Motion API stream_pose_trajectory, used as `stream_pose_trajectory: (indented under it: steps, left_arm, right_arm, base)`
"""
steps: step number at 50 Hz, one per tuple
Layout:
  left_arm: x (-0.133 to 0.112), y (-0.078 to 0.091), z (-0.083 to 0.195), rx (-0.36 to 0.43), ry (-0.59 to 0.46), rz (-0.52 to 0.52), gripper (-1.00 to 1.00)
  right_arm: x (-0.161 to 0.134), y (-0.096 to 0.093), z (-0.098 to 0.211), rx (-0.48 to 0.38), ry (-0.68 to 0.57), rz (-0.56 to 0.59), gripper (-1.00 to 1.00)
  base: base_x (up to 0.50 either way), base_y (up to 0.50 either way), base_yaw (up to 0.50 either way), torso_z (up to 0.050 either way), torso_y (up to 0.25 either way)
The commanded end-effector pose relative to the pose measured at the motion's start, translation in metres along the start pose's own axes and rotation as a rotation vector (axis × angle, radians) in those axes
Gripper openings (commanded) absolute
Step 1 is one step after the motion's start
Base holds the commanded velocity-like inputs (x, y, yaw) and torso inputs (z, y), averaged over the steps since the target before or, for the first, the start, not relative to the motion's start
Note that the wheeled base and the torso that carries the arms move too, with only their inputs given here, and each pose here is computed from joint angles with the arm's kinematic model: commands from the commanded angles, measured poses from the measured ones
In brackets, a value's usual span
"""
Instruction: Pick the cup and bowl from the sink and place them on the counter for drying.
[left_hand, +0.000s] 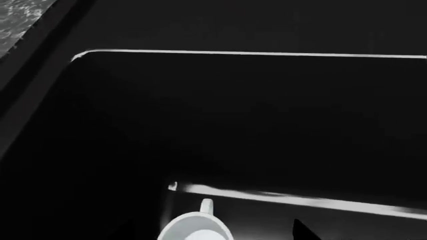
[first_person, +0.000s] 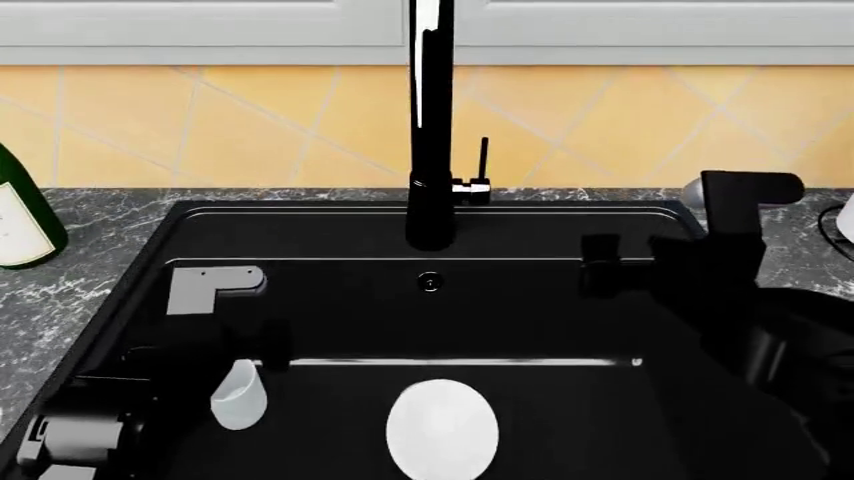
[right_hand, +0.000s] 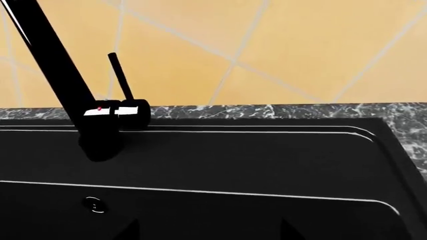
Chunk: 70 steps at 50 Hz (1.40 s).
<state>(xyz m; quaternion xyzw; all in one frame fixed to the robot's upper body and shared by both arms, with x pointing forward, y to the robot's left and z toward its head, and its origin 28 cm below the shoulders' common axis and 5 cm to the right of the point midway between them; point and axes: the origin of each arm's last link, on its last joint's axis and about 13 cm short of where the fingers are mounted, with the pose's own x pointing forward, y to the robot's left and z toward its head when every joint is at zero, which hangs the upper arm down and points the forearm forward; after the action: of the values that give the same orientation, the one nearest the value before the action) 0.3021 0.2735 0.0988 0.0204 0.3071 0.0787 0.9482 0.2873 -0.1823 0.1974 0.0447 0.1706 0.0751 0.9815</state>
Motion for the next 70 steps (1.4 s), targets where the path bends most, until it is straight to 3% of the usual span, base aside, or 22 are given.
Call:
stream_pose_trajectory:
  steps: [1,10,20,42,54,70]
  left_arm:
    - [0.009,0.004,-0.009,-0.025,0.032,0.03,1.0]
    - [0.021,0.005,-0.013,-0.047,0.054,0.049,1.0]
    - [0.035,-0.004,-0.022,-0.052,0.102,0.051,1.0]
    - [0.058,0.009,-0.034,-0.032,0.161,0.095,1.0]
    - [0.068,0.004,-0.044,-0.018,0.204,0.044,1.0]
    - [0.075,0.005,-0.06,-0.01,0.249,0.052,1.0]
  right_arm:
    - [0.003,0.0,-0.004,0.006,0.013,0.007,1.0]
    - [0.003,0.0,-0.008,-0.009,0.027,0.003,1.0]
    - [0.004,0.0,-0.011,0.002,0.035,0.006,1.0]
    - [0.007,0.003,-0.015,0.015,0.05,0.024,1.0]
    - [0.01,0.004,-0.018,0.015,0.061,0.026,1.0]
    - [0.014,0.004,-0.025,0.022,0.076,0.031,1.0]
  base:
    - [0.0,0.0,0.0,0.0,0.0]
    - [0.0,0.0,0.0,0.0,0.0]
    - [0.0,0.0,0.0,0.0,0.0]
    - [0.0,0.0,0.0,0.0,0.0]
    - [0.0,0.0,0.0,0.0,0.0]
    - [0.0,0.0,0.0,0.0,0.0]
